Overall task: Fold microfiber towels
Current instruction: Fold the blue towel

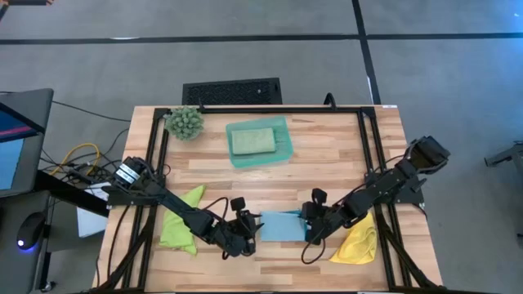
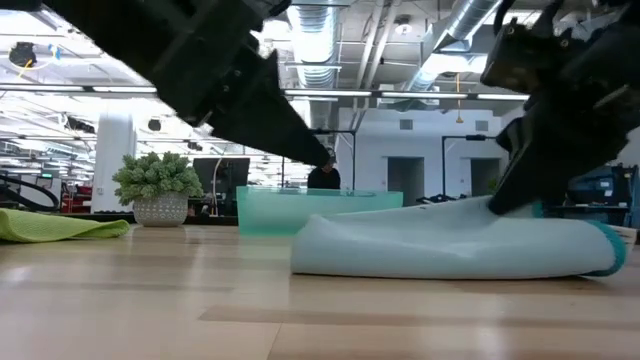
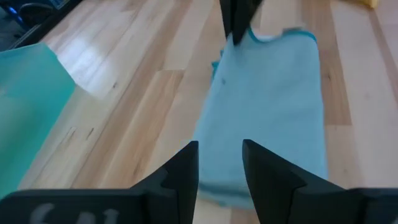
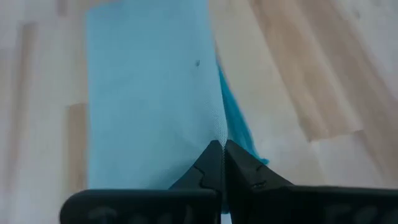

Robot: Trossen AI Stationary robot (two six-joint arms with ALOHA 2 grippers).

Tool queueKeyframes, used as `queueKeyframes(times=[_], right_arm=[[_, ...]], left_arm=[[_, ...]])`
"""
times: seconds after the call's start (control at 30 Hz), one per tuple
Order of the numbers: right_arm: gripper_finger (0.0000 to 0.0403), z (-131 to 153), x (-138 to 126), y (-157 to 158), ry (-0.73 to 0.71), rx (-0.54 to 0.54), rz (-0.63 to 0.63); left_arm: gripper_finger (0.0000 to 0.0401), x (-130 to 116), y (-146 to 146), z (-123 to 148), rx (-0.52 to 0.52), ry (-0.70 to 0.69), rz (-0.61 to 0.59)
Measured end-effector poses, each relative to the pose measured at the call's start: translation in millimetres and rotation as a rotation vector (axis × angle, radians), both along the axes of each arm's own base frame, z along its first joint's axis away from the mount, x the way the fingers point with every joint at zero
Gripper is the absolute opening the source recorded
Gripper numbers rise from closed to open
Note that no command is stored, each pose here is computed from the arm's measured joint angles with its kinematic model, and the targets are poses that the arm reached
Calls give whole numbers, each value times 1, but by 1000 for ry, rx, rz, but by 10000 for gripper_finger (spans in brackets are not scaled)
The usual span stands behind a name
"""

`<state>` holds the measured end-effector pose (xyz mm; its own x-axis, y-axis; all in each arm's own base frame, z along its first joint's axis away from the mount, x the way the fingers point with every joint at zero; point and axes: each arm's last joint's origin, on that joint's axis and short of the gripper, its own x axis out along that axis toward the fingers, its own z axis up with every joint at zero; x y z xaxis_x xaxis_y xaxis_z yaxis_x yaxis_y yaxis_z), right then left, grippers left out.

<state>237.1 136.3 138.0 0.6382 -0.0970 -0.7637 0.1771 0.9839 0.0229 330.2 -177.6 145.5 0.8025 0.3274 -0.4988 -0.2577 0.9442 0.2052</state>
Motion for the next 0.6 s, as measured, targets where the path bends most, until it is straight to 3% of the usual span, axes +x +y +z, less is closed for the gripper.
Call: queueKeyframes(times=[0.3,0.6], right_arm=[[43,-26,13,-8,43,-89,7],[128,-18,22,-7,-64,-174,63]], left_arm=[[114,4,3,2,-25,-31,7],[114,8,9,3,-38,-38,35]])
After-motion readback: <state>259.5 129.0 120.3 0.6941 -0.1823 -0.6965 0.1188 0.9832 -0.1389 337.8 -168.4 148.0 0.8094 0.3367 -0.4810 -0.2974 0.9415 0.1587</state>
